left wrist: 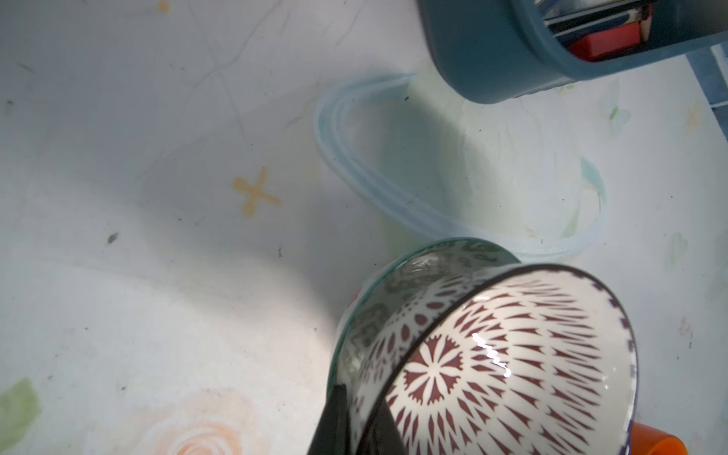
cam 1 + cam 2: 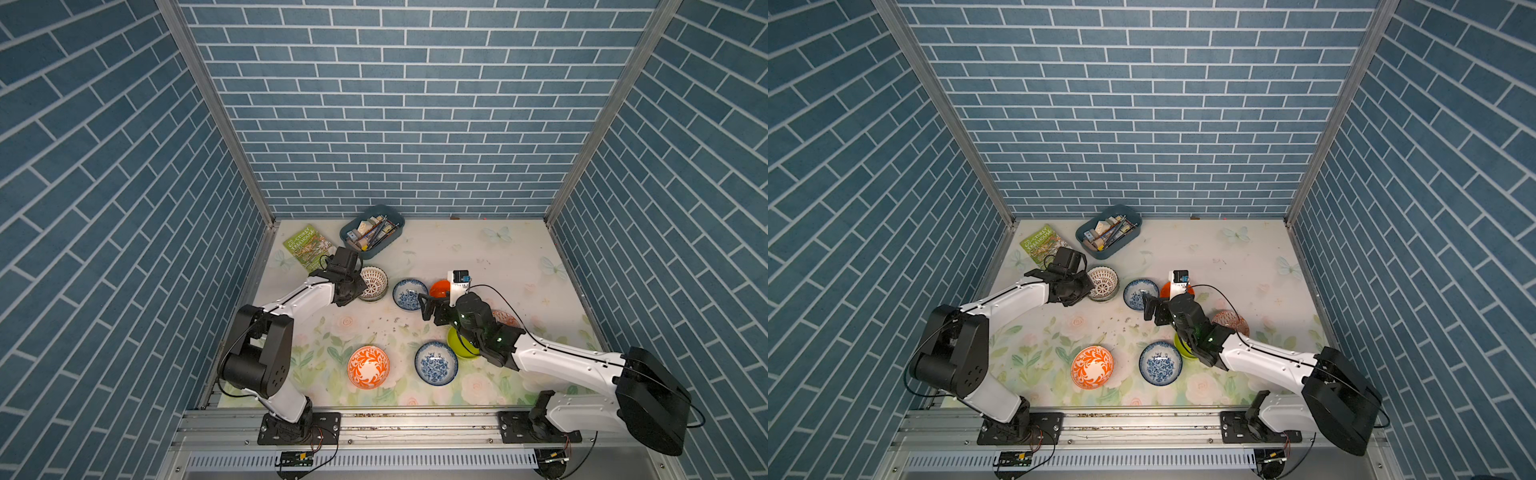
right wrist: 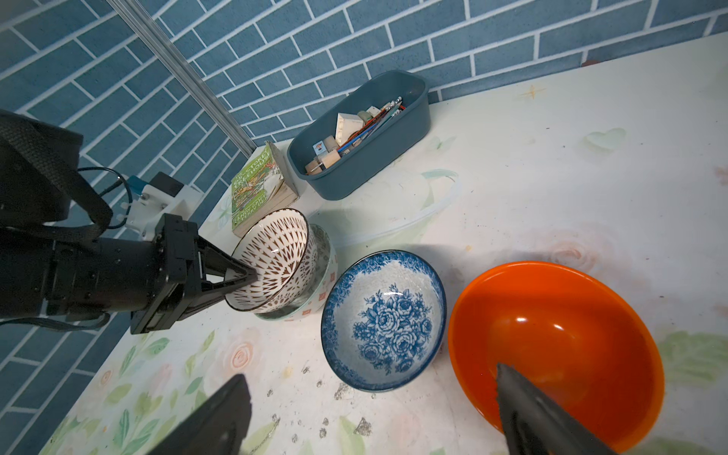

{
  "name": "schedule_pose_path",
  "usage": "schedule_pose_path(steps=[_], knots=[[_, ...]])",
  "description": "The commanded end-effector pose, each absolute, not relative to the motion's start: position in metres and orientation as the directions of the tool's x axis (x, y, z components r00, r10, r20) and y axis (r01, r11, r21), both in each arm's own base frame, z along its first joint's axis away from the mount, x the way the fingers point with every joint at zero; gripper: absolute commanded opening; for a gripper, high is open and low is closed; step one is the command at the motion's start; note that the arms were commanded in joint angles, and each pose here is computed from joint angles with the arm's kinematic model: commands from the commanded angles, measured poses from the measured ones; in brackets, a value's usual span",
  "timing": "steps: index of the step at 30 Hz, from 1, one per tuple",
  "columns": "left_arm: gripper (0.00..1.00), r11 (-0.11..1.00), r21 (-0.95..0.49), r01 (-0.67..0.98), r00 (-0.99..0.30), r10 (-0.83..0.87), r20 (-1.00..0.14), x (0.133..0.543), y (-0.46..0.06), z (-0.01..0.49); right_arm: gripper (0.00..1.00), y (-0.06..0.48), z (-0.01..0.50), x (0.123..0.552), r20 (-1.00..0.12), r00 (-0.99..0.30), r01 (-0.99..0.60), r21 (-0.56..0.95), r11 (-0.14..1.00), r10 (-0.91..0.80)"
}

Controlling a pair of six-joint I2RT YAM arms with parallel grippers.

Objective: Stack the bowls
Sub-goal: Place the bowl on the bowl.

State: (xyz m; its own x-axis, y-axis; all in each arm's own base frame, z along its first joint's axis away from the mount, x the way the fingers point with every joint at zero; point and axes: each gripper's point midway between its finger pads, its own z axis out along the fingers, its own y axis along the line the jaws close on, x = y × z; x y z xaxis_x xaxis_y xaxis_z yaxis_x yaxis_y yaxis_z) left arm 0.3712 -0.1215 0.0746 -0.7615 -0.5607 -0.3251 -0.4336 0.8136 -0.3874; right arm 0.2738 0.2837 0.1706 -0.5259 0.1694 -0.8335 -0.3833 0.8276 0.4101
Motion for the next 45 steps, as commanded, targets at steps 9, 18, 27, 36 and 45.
schedule_pose_path(steps=[9,18,27,36,45], knots=[[0.0,0.789,-0.443,-0.426,-0.723,-0.591,-0.357,0.383,-0.123,0.091,0.99,0.282,0.176,0.276,-0.849,-0.499,-0.395,0.401,0.827,0.173],[0.0,0.795,-0.438,-0.419,-0.734,-0.58,-0.352,0.393,-0.134,0.091,0.98,0.282,0.177,0.276,-0.85,-0.497,-0.394,0.402,0.827,0.176],[0.03,0.8,-0.407,-0.441,-0.734,-0.582,-0.35,0.387,-0.141,0.089,0.98,0.281,0.177,0.276,-0.85,-0.497,-0.394,0.402,0.826,0.177],[0.06,0.79,-0.403,-0.463,-0.709,-0.602,-0.367,0.38,-0.133,0.093,0.98,0.281,0.177,0.275,-0.85,-0.497,-0.396,0.404,0.825,0.177],[0.08,0.794,-0.385,-0.469,-0.711,-0.599,-0.368,0.383,-0.132,0.089,0.98,0.281,0.176,0.275,-0.85,-0.497,-0.396,0.403,0.825,0.177]])
